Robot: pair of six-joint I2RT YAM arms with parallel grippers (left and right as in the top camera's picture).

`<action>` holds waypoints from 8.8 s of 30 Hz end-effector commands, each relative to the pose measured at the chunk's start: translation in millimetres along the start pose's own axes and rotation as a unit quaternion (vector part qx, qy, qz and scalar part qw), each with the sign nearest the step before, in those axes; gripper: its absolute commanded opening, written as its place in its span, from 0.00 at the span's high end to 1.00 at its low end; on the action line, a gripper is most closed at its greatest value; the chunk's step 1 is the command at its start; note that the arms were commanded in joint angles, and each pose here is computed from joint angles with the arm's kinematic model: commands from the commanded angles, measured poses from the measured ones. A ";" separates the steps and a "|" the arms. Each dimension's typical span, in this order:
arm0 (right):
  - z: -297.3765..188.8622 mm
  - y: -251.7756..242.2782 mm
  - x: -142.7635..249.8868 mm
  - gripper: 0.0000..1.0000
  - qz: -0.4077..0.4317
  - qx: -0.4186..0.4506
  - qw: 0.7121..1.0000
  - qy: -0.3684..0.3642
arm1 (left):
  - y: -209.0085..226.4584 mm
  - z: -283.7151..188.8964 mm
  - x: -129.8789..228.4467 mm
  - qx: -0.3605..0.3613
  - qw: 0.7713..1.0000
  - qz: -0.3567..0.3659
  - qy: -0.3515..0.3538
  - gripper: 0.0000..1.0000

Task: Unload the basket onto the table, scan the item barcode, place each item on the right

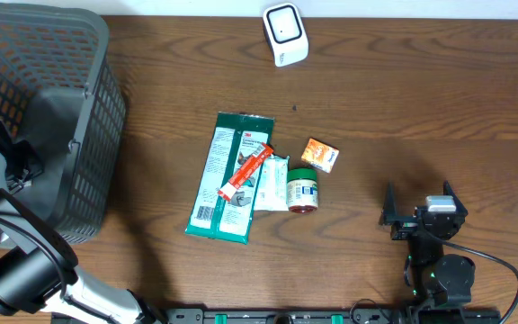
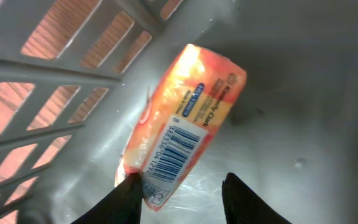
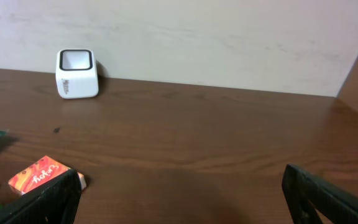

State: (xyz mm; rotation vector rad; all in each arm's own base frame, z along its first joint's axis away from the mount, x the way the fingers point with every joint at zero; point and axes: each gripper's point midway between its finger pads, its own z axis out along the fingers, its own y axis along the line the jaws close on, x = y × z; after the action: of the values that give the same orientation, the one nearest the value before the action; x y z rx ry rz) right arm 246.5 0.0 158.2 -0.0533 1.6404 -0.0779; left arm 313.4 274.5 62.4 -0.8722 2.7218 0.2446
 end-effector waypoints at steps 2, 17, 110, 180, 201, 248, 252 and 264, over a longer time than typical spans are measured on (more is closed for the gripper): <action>-0.2 -2.5 0.3 0.01 0.008 0.007 1.000 0.000 | -24.8 4.3 2.5 0.068 0.998 -0.018 0.006 0.48; -0.2 -2.5 0.3 0.01 0.008 0.007 1.000 0.000 | -19.0 -45.8 -40.8 0.062 0.994 -0.012 -0.088 0.22; -0.2 -2.5 0.3 0.01 0.008 0.007 1.000 0.000 | -246.4 -269.5 128.7 0.262 0.936 0.194 -0.130 0.92; -0.2 -2.5 0.3 0.01 0.008 0.007 1.000 0.000 | -258.7 -271.8 92.6 0.223 0.932 0.182 -0.222 0.31; -0.2 -2.5 0.3 0.01 0.008 0.007 1.000 0.000 | -183.5 -330.2 99.5 0.233 0.919 0.116 -0.296 0.14; -32.8 54.7 -98.3 0.01 0.156 -0.183 0.968 0.076 | -190.5 -317.2 96.4 0.224 0.926 0.122 -0.278 0.13; -35.6 57.6 -139.8 0.01 0.164 -0.198 0.958 0.127 | -190.6 -317.2 96.4 0.224 0.926 0.122 -0.278 0.13; -27.4 43.7 -155.0 0.01 0.181 -0.129 0.900 0.374 | -190.6 -317.2 96.4 0.224 0.926 0.122 -0.278 0.13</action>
State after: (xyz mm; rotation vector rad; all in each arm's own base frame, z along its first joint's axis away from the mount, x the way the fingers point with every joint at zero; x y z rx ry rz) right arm 216.4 61.6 313.3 0.0653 2.3621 0.4953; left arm 284.9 -10.2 314.8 -0.2582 2.2152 -0.0833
